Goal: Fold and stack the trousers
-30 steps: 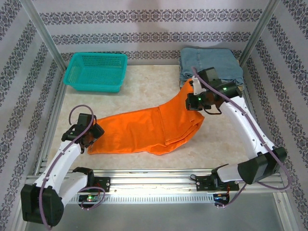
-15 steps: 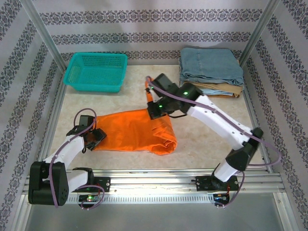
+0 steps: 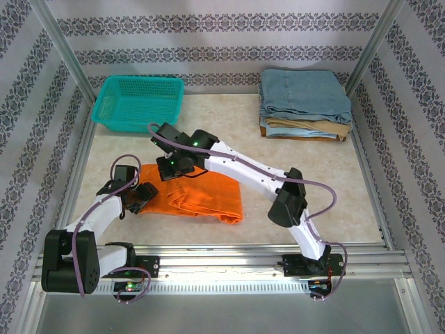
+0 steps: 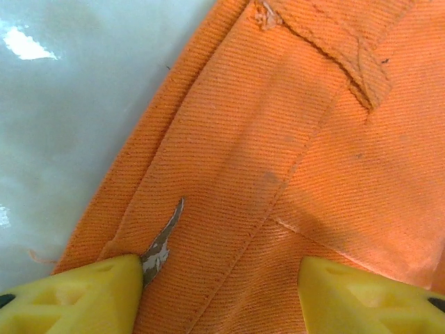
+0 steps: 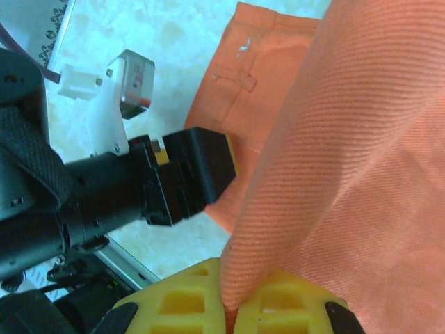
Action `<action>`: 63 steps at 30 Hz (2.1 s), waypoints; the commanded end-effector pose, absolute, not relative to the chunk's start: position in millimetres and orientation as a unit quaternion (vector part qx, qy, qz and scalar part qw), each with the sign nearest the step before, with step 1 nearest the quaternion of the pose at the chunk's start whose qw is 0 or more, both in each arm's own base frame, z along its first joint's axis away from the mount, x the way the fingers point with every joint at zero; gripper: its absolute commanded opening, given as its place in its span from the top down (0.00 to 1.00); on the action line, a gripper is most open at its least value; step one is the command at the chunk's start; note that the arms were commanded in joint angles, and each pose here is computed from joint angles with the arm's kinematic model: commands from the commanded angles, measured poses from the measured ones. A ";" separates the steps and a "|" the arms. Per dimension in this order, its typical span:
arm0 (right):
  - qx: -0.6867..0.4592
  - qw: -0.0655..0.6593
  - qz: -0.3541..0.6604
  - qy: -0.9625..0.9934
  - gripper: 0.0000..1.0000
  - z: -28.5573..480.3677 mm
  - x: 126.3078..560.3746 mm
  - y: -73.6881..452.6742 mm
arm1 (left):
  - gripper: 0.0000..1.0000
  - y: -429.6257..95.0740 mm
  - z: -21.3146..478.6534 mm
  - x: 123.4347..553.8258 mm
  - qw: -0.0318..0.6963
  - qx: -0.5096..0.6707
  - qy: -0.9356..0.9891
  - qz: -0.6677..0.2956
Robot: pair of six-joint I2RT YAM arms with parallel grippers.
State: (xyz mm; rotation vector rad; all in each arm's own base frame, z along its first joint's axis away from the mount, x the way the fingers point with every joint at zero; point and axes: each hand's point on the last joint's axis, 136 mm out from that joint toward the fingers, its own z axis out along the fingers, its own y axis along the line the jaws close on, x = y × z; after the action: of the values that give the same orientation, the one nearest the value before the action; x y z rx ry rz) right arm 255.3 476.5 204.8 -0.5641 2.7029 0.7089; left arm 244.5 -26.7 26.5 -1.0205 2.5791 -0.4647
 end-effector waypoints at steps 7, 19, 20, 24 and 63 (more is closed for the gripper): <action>-0.180 0.148 0.306 0.923 1.00 210.2 257.9 528.7 | 0.38 -35.2 19.3 232.9 0.133 -0.344 0.913 -0.176; -0.172 0.108 0.289 0.936 1.00 154.6 260.2 540.3 | 0.07 14.6 75.6 213.0 0.176 -0.436 0.877 -0.098; -0.171 0.109 0.290 0.935 1.00 154.8 260.7 539.2 | 0.07 18.3 80.2 211.4 0.183 -0.443 0.872 -0.098; -0.165 0.108 0.303 0.932 1.00 156.2 261.4 538.4 | 0.06 31.8 89.2 205.0 0.192 -0.467 0.858 -0.093; 0.007 0.071 0.362 0.929 1.00 59.4 236.8 321.6 | 0.31 -28.6 70.8 330.8 0.223 -0.342 0.890 -0.204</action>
State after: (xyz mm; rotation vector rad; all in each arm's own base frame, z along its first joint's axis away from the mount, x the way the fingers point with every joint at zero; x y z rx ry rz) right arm 240.0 317.8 83.5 -0.0534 2.8030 1.0258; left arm 316.4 -44.0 88.5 -0.8896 2.5219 -0.6121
